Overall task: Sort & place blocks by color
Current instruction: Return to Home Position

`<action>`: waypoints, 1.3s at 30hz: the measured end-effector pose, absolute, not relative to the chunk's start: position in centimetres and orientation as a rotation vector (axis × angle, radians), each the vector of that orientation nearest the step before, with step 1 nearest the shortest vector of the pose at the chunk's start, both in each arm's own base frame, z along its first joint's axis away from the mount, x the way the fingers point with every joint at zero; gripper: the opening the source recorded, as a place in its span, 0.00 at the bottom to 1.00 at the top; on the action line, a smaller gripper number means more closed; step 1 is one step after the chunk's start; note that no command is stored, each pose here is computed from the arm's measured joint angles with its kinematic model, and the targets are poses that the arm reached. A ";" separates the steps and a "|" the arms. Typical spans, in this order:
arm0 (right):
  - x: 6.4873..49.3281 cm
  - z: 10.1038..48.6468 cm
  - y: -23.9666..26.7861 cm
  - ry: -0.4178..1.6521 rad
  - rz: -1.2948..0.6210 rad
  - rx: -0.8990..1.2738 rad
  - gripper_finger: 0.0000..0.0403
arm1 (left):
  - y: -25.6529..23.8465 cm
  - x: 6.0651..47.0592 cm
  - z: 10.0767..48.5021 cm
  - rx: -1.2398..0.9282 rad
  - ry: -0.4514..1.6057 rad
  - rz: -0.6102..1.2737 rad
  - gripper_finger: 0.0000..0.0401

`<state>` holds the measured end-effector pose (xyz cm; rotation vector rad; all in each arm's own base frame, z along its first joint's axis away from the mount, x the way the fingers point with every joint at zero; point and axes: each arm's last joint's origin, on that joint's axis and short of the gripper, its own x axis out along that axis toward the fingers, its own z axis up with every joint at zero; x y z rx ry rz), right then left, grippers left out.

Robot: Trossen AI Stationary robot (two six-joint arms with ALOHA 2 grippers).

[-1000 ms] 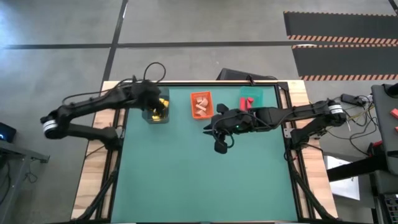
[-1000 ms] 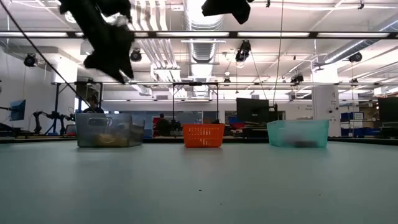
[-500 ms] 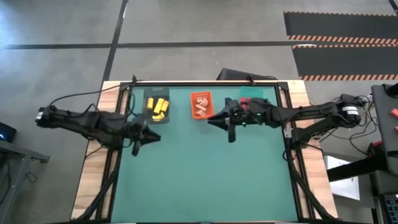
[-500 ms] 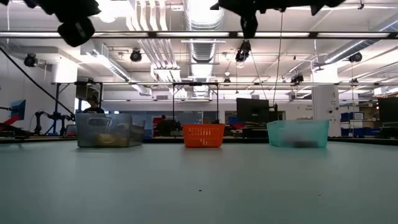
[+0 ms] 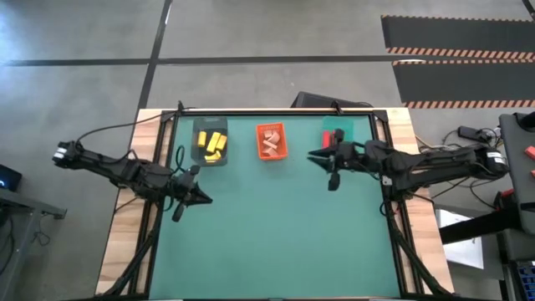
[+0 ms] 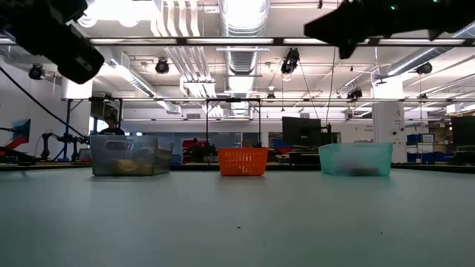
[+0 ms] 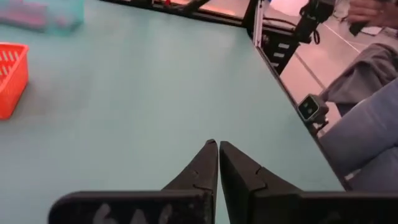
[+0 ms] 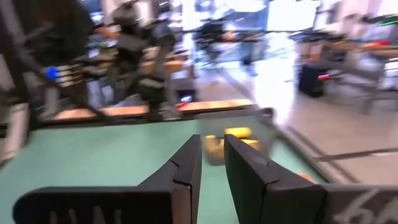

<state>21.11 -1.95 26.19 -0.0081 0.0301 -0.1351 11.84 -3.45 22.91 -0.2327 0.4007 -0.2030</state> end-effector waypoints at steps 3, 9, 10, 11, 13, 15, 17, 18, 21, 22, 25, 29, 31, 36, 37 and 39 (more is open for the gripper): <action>19.3 25.2 -2.1 0.018 -0.215 -0.023 0.15 | -3.3 11.5 22.1 -0.201 0.365 -0.209 0.00; 16.4 24.1 -1.9 -0.037 -0.226 -0.043 0.15 | -2.8 10.2 21.5 -0.174 0.254 -0.188 0.00; 16.0 23.9 -1.9 -0.048 -0.227 -0.044 0.15 | -2.7 9.9 21.3 -0.174 0.236 -0.179 0.00; 15.6 23.8 -1.8 -0.059 -0.227 -0.044 0.15 | -2.6 9.7 21.1 -0.168 0.217 -0.178 0.00; 14.7 23.4 -1.8 -0.082 -0.228 -0.044 0.15 | -2.4 9.2 20.8 -0.168 0.178 -0.159 0.00; 13.8 23.3 -1.7 -0.124 -0.228 -0.043 0.15 | -2.2 8.7 20.6 -0.176 0.127 -0.135 0.00; 12.7 23.2 -1.6 -0.178 -0.230 -0.041 0.15 | -2.0 8.4 20.0 -0.181 0.100 -0.126 0.00; 12.3 23.2 -1.5 -0.199 -0.230 -0.041 0.15 | -2.0 8.3 19.7 -0.182 0.097 -0.126 0.00; 11.1 22.7 -1.5 -0.238 -0.259 -0.036 0.15 | -2.1 8.6 18.8 -0.173 0.101 -0.122 0.00; 10.9 22.5 -1.5 -0.245 -0.277 -0.034 0.15 | -2.1 8.7 18.6 -0.174 0.097 -0.122 0.00; 10.3 21.9 -1.6 -0.264 -0.311 -0.055 0.15 | -2.2 9.1 17.6 -0.177 0.111 -0.111 0.00; 9.6 20.9 -1.5 -0.282 -0.333 -0.077 0.15 | -2.3 9.3 17.1 -0.186 0.062 -0.114 0.00; 9.2 20.5 -1.5 -0.316 -0.335 -0.078 0.15 | -2.3 9.4 17.1 -0.184 0.052 -0.111 0.00; 8.9 20.0 -1.5 -0.330 -0.339 -0.094 0.15 | -2.2 9.6 16.9 -0.179 0.071 -0.066 0.00; 9.0 20.0 -1.5 -0.326 -0.340 -0.105 0.15 | -2.2 9.6 16.8 -0.182 0.076 -0.066 0.00; 9.0 20.0 -1.5 -0.329 -0.342 -0.114 0.15 | -2.2 9.7 16.8 -0.180 0.086 -0.065 0.00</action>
